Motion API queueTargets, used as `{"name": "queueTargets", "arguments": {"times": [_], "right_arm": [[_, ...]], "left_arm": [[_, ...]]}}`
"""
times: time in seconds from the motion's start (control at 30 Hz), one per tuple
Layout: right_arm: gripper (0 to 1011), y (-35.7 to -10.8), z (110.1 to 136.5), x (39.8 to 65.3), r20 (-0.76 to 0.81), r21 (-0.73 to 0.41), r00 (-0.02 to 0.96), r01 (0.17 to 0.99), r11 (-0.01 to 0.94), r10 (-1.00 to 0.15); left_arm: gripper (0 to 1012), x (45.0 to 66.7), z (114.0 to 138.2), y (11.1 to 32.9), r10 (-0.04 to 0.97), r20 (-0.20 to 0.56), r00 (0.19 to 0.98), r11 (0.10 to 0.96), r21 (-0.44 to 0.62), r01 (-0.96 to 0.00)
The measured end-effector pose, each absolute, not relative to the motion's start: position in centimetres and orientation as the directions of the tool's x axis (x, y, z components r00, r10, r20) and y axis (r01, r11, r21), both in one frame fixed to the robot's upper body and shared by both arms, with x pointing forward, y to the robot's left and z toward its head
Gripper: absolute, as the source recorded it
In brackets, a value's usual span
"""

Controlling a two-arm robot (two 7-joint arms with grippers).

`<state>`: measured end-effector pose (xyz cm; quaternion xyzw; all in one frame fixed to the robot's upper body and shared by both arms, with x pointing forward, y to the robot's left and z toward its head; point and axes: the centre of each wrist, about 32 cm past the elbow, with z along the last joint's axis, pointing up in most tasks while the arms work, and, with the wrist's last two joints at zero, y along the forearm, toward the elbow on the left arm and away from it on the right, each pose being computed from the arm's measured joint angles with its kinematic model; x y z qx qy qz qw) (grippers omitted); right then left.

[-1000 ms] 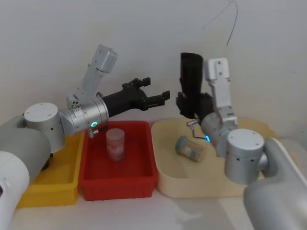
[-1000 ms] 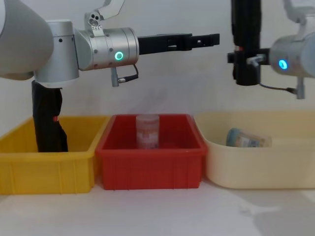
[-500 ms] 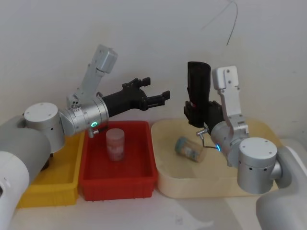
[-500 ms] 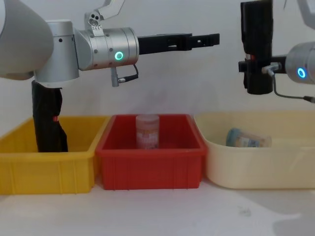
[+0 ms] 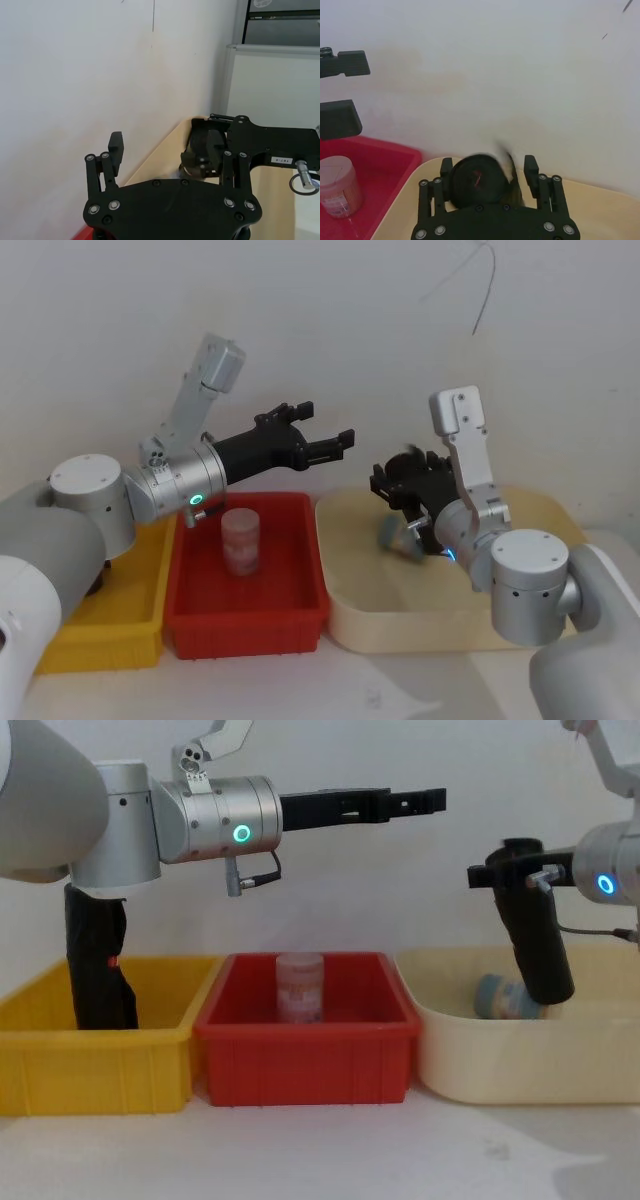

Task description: Pick up the garbage bag with the one hand and transfer it to the other hand.

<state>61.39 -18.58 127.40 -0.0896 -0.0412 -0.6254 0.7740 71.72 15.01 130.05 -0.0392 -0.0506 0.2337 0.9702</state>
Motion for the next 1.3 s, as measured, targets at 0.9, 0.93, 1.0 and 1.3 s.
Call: {"name": "queueTargets", "arguments": {"times": [0.9,0.93,1.0,1.3], "right_arm": [[1001,-18.53,127.17,61.55,0.191,-0.101,0.220,0.974,0.204,-0.957],[1001,-18.53,127.17,61.55,0.191,-0.101,0.220,0.974,0.204,-0.957],[1001,-18.52,127.17,61.56,0.191,-0.101,0.220,0.974,0.204,-0.957],[1001,-18.52,127.14,61.57,0.192,-0.102,0.220,0.974,0.203,-0.956]], "left_arm": [[1001,71.73,130.05,15.01,0.457,0.080,0.886,0.888,-0.100,-0.450],[1001,71.73,130.05,15.01,0.457,0.080,0.886,0.888,-0.100,-0.450],[1001,71.72,130.05,15.01,0.457,0.080,0.886,0.888,-0.100,-0.450],[1001,71.72,130.05,15.00,0.457,0.080,0.886,0.888,-0.100,-0.450]]}}
